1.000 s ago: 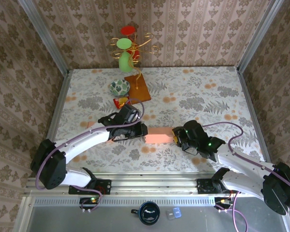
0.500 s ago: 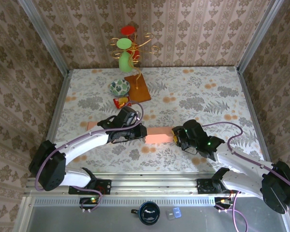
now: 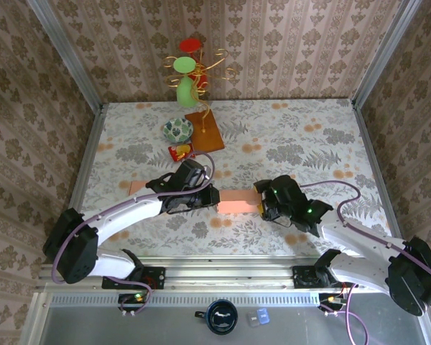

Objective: Fold the paper box

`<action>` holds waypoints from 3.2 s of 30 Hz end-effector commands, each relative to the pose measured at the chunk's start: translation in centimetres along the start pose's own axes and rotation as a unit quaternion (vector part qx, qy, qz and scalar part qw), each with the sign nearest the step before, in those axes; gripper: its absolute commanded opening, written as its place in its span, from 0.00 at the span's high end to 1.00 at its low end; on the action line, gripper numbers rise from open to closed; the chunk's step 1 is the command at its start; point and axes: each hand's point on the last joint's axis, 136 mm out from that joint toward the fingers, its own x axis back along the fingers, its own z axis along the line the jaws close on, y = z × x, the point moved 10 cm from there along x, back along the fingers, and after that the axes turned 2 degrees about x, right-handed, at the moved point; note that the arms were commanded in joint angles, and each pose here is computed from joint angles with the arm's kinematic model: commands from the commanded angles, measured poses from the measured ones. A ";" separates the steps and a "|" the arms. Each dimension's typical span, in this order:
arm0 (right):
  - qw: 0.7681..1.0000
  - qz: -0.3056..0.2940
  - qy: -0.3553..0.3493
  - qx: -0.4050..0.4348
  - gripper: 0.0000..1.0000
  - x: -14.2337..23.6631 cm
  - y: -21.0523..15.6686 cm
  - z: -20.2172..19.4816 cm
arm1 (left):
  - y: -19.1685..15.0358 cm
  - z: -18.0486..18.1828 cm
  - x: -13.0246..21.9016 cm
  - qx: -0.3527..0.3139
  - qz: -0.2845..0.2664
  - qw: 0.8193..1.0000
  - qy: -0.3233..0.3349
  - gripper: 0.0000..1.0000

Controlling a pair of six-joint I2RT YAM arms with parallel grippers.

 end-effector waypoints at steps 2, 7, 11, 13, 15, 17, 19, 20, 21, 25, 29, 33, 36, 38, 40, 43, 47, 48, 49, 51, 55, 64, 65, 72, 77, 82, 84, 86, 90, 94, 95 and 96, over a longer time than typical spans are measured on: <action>0.999 0.009 0.006 -0.042 0.28 -0.4 -0.3 0.7 | -1.9 2.1 -0.8 -0.004 0.039 0.997 0.060 0.82; 0.997 0.029 -0.015 -0.070 0.28 -2.3 -0.4 -0.5 | -1.7 1.7 -0.8 -0.014 0.036 0.998 0.059 0.82; 0.997 0.028 -0.032 -0.069 0.29 -3.2 -0.3 -1.0 | -1.5 1.2 -1.0 -0.037 0.034 0.997 0.060 0.82; 0.997 0.028 -0.036 -0.067 0.31 -3.7 -0.2 -1.3 | -1.5 1.0 -1.3 -0.052 0.032 0.996 0.061 0.82; 0.996 0.033 -0.037 -0.068 0.32 -4.4 -0.1 -1.7 | -1.4 0.7 -1.5 -0.068 0.029 0.995 0.064 0.82; 0.996 0.040 -0.043 -0.066 0.34 -5.0 0.1 -2.0 | -1.2 0.4 -1.7 -0.080 0.025 0.994 0.063 0.82; 0.996 0.046 -0.048 -0.061 0.36 -5.5 0.3 -2.2 | -1.1 0.2 -1.9 -0.093 0.022 0.993 0.064 0.81; 0.996 0.050 -0.054 -0.056 0.38 -5.7 0.4 -2.3 | -1.0 0.0 -2.0 -0.100 0.021 0.993 0.062 0.81; 0.996 0.052 -0.057 -0.053 0.41 -5.9 0.6 -2.4 | -0.9 -0.1 -2.1 -0.105 0.020 0.992 0.062 0.81; 0.996 0.057 -0.050 -0.037 0.53 -6.1 1.3 -2.6 | -0.6 -0.8 -2.4 -0.124 0.010 0.991 0.053 0.77; 0.998 0.046 -0.040 -0.009 0.60 -5.4 2.0 -2.7 | -0.1 -2.1 -1.9 -0.136 -0.004 0.990 0.032 0.73; 0.999 0.020 -0.024 0.029 0.63 -4.3 2.6 -3.1 | 0.0 -2.9 -0.9 -0.137 -0.006 0.991 0.009 0.67; 0.999 0.002 -0.006 0.049 0.65 -3.9 3.0 -3.6 | 0.0 -3.1 -0.3 -0.131 -0.006 0.991 -0.006 0.61; 0.998 -0.009 0.012 0.059 0.66 -3.9 3.4 -3.8 | -0.2 -2.9 -0.1 -0.132 -0.007 0.991 -0.009 0.60; 0.997 -0.018 0.028 0.066 0.67 -4.0 3.7 -3.9 | -0.3 -2.6 0.2 -0.129 -0.011 0.991 -0.014 0.59; 0.996 -0.022 0.034 0.084 0.67 -4.3 3.9 -3.7 | -0.3 -1.8 0.8 -0.113 -0.022 0.993 -0.025 0.59; 0.996 -0.015 -0.009 0.089 0.57 -5.1 4.0 -4.4 | -0.1 -0.9 1.5 -0.101 -0.024 0.994 -0.020 0.59; 0.996 -0.012 -0.024 0.084 0.55 -5.3 4.0 -4.7 | -0.1 -0.8 1.7 -0.099 -0.025 0.995 -0.018 0.59; 0.996 -0.009 -0.033 0.082 0.54 -5.5 4.0 -5.0 | 0.0 -0.6 1.7 -0.097 -0.026 0.995 -0.018 0.60; 0.996 -0.001 -0.049 0.077 0.52 -5.7 4.0 -5.4 | 0.0 -0.3 1.9 -0.093 -0.028 0.995 -0.015 0.60; 0.992 0.004 -0.103 0.071 0.48 -5.4 3.9 -6.1 | 0.1 0.0 2.3 -0.086 -0.035 0.996 -0.013 0.60; 0.980 0.000 -0.175 0.094 0.30 -2.7 3.7 -5.3 | 0.3 0.3 3.4 -0.088 -0.045 0.995 -0.007 0.62; 0.978 -0.001 -0.183 0.099 0.30 -2.1 3.8 -5.2 | 0.3 0.4 3.5 -0.089 -0.048 0.995 -0.004 0.62; 0.965 -0.021 -0.178 0.190 0.00 2.7 4.2 -3.6 | 1.1 1.2 6.1 -0.089 -0.096 0.991 0.025 0.61; 0.946 -0.073 -0.140 0.282 0.00 6.9 5.2 -1.5 | 2.4 3.0 9.1 -0.065 -0.169 0.982 0.057 0.51; 0.909 -0.133 -0.137 0.370 0.00 10.3 6.3 0.9 | 3.7 5.4 11.7 -0.023 -0.225 0.971 0.081 0.00; 0.896 -0.160 -0.149 0.386 0.00 11.4 7.0 1.7 | 4.5 7.0 12.9 0.012 -0.247 0.963 0.104 0.00; 0.891 -0.164 -0.145 0.397 0.00 11.8 7.4 2.4 | 4.8 7.9 13.5 0.025 -0.257 0.960 0.110 0.00; 0.900 -0.135 -0.122 0.396 0.00 11.4 7.5 3.0 | 5.5 8.5 13.9 0.026 -0.257 0.959 0.114 0.00; 0.956 -0.056 -0.098 0.271 0.00 8.0 7.2 1.4 | 6.6 6.6 11.4 -0.018 -0.209 0.973 0.098 0.00; 0.969 -0.007 -0.073 0.236 0.00 6.4 6.6 0.8 | 6.7 5.7 10.1 -0.040 -0.184 0.978 0.094 0.00; 0.975 0.006 -0.063 0.211 0.00 5.3 5.7 0.3 | 6.6 4.4 8.5 -0.063 -0.156 0.982 0.086 0.00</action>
